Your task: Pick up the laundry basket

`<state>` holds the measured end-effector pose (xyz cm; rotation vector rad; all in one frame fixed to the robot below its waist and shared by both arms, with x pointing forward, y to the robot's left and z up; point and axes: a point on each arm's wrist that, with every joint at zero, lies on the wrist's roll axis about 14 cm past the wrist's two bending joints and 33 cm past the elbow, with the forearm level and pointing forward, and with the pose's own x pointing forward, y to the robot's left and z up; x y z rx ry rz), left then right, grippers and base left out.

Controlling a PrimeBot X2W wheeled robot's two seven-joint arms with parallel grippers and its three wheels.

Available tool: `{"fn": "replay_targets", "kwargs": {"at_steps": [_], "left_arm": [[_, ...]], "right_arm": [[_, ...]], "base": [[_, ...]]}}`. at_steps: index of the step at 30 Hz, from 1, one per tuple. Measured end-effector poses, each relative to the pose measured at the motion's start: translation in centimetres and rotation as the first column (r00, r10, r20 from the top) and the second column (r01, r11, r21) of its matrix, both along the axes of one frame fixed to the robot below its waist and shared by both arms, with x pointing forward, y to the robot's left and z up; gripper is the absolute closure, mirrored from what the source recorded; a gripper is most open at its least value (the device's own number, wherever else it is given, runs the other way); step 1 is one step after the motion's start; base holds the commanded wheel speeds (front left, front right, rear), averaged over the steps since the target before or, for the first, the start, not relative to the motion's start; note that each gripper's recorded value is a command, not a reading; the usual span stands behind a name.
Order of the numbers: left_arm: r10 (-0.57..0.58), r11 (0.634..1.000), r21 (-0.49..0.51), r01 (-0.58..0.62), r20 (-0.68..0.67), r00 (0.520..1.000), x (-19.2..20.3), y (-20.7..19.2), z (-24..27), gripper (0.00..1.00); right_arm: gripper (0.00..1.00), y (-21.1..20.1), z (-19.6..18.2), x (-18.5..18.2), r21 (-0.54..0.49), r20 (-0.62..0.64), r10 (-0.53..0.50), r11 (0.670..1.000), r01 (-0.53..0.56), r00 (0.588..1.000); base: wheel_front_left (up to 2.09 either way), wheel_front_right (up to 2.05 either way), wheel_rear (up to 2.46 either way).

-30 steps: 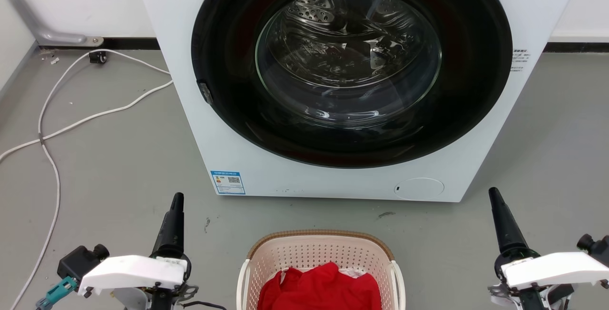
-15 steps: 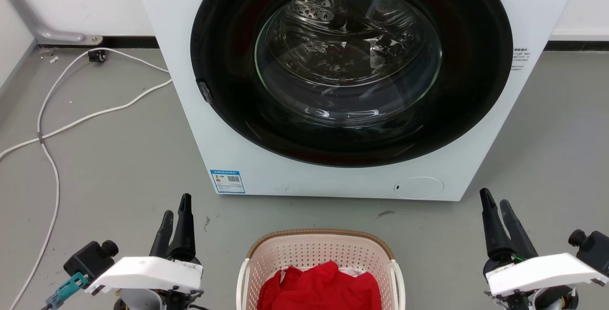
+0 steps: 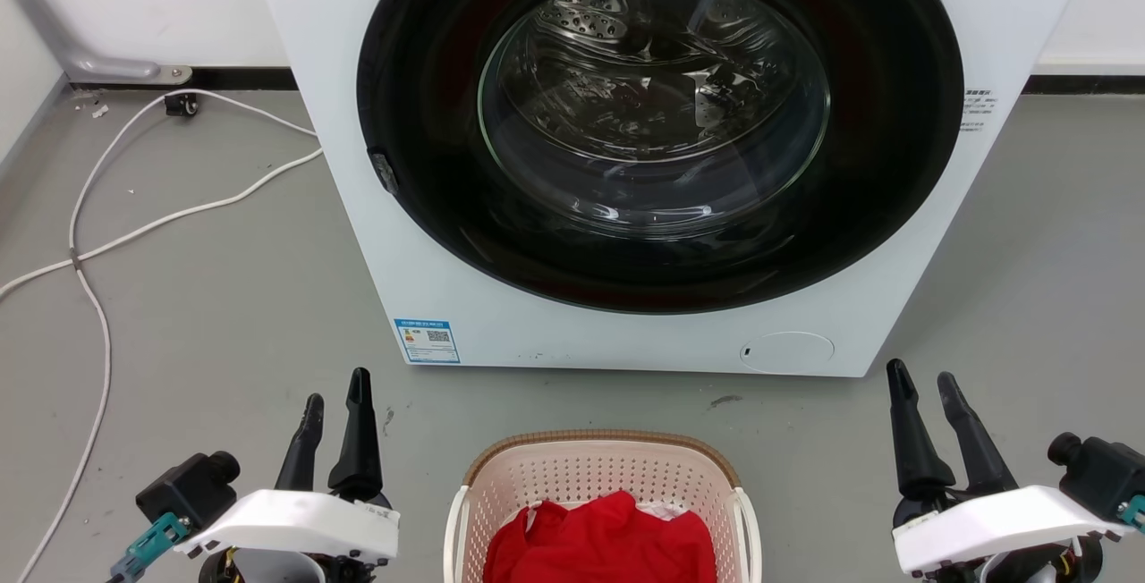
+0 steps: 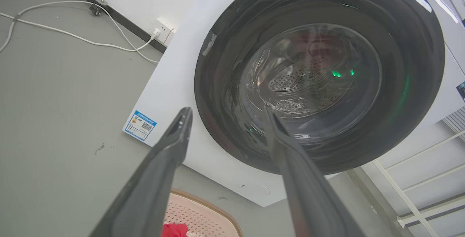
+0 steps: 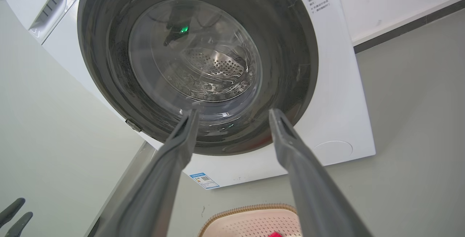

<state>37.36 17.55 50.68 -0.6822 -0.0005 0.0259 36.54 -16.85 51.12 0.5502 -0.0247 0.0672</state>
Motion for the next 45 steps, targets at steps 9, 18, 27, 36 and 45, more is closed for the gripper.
{"fn": "replay_targets", "kwargs": {"at_steps": [9, 18, 27, 36, 45], "left_arm": [[-0.006, 0.996, 0.094, 0.004, 0.021, 1.0, -0.1, -0.3, 0.3, 0.0], [-0.011, 0.984, 0.181, 0.005, 0.032, 0.999, -0.4, -0.7, 0.3, 0.0], [-0.02, 0.965, 0.262, 0.007, 0.047, 0.999, -0.6, -0.9, 0.5, 0.0], [-0.032, 0.943, 0.334, 0.01, 0.06, 0.998, -0.8, -1.2, 0.5, 0.0], [-0.042, 0.918, 0.397, 0.012, 0.067, 0.997, -1.0, -1.6, 0.5, 0.0]], "right_arm": [[0.0, 0.4, 0.4, -0.2, -0.105, 0.027, 0.012, 0.994, -0.009, 1.0], [0.0, 0.9, 0.4, -0.6, -0.203, 0.042, 0.029, 0.979, -0.02, 0.999], [0.0, 1.3, 0.6, -0.8, -0.292, 0.063, 0.047, 0.956, -0.026, 0.997], [0.0, 1.6, 0.5, -1.1, -0.377, 0.072, 0.062, 0.926, -0.03, 0.995], [0.0, 1.9, 0.4, -1.3, -0.45, 0.08, 0.08, 0.892, -0.036, 0.994]], "base": [[0.0, 0.0, 0.0], [0.0, 0.0, 0.0], [0.0, 0.0, 0.0], [0.0, 0.0, 0.0], [0.0, 0.0, 0.0]]}}
